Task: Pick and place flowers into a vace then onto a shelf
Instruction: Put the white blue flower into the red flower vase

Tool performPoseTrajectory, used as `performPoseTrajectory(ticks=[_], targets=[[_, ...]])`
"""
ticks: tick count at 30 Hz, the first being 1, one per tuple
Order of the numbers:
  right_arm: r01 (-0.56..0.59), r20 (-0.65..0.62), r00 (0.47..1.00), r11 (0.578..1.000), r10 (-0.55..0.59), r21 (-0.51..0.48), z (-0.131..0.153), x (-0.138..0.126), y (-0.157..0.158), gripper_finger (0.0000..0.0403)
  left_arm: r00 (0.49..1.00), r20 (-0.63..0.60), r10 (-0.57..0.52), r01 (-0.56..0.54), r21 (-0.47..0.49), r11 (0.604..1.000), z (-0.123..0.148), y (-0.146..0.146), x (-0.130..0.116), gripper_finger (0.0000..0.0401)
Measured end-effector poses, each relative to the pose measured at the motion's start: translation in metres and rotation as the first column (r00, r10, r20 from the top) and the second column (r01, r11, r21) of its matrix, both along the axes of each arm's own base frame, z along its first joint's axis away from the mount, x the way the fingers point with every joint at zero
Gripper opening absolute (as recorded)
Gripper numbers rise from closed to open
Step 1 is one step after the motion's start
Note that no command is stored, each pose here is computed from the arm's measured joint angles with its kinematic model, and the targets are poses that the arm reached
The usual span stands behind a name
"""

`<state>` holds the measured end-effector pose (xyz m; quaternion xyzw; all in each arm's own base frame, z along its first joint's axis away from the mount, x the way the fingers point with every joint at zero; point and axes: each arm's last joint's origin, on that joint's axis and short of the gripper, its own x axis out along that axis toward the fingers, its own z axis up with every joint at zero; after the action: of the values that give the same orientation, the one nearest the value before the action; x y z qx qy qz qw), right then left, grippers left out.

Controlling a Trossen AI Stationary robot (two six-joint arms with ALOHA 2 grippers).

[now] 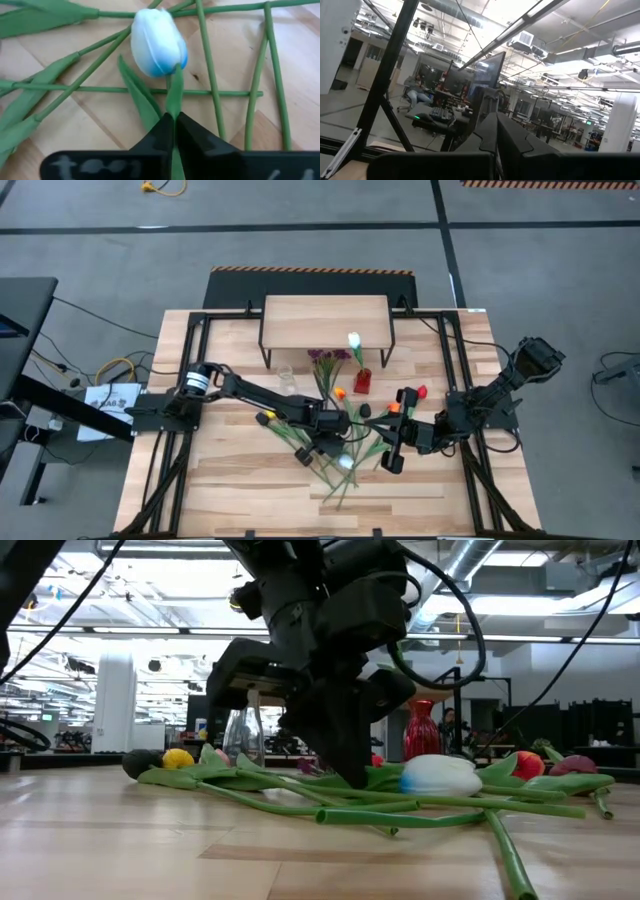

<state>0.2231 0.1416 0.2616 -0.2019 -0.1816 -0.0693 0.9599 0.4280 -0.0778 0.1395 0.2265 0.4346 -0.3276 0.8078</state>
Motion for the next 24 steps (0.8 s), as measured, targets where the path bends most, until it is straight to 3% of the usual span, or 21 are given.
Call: performPoseTrajectory(ticks=[9,20,24], targets=[[0.002,-0.001,1.000,1.000,-0.002,0.001,0.000,0.000,0.000,0.0000,1.000,0.009,0.016,-0.016,0.083,0.996,0.009,-0.004,-0.004,0.0001],[0.022,-0.007,1.000,1.000,-0.022,0.008,0.000,0.000,-0.001,0.0000,0.987,0.127,0.097,-0.132,0.303,0.944,0.068,-0.008,-0.026,0.0000],[0.024,-0.008,1.000,1.000,-0.024,0.009,0.000,0.000,-0.001,0.0000,0.980,0.165,0.115,-0.159,0.287,0.945,0.097,-0.007,-0.039,0.0000]])
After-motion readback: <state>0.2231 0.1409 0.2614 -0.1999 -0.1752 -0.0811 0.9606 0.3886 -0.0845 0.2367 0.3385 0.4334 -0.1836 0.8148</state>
